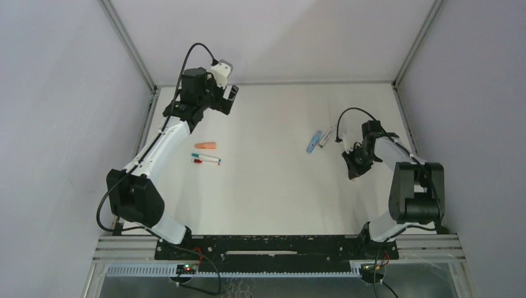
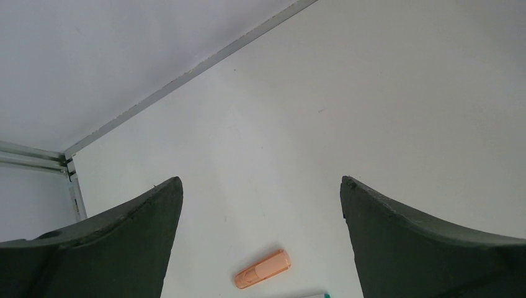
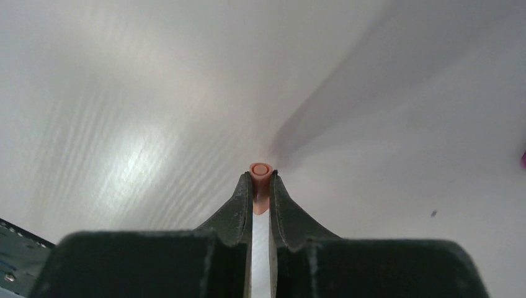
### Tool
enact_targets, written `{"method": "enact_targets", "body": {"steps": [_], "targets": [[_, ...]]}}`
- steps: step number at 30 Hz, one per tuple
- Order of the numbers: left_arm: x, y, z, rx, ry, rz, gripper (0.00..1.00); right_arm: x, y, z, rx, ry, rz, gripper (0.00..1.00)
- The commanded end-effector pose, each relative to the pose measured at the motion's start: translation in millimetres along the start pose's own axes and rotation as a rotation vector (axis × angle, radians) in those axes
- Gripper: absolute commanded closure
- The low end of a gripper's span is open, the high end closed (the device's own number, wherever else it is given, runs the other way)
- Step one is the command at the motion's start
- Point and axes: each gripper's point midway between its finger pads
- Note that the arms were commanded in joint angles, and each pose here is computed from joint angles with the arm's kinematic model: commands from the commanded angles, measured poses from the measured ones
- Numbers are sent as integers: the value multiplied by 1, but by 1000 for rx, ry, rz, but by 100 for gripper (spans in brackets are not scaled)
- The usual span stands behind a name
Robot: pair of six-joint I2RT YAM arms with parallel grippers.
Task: Insert the pens into the pen caps
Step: Move the pen cap to the center of the board.
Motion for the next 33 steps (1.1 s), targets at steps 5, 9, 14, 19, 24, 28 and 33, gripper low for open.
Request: {"method": "enact_targets", "body": {"steps": [5,9,14,19,24,28,33], "targets": [[-3,-5,-1,17,-31,8,0,-70,2,21,-77,-44,-21,93],[-8,-7,-3,23,-49,-1,0,-86,5,32,-51,-24,-42,90],[-20,-15,-8,69,-92,-26,0,-93,9,36,-60,-36,-33,83],[-31,-27,-18,134,-144,-41,0,-105,13,30,-75,-79,-27,58],[-49,-42,-39,210,-243,-63,0,-126,10,4,-72,-196,-18,52],[-61,-58,-60,290,-336,-158,0,-151,8,-28,-54,-331,-35,52],[-37,-87,-75,410,-373,-325,0,-187,-1,-61,11,-510,-40,52]]}}
Point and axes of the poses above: each gripper's point midway between its finger pads, its own z axis out along the fingers, its own y axis along the line the jaws close on, x = y × z, and after that the axes turned 6 degrees about -z, right-handed
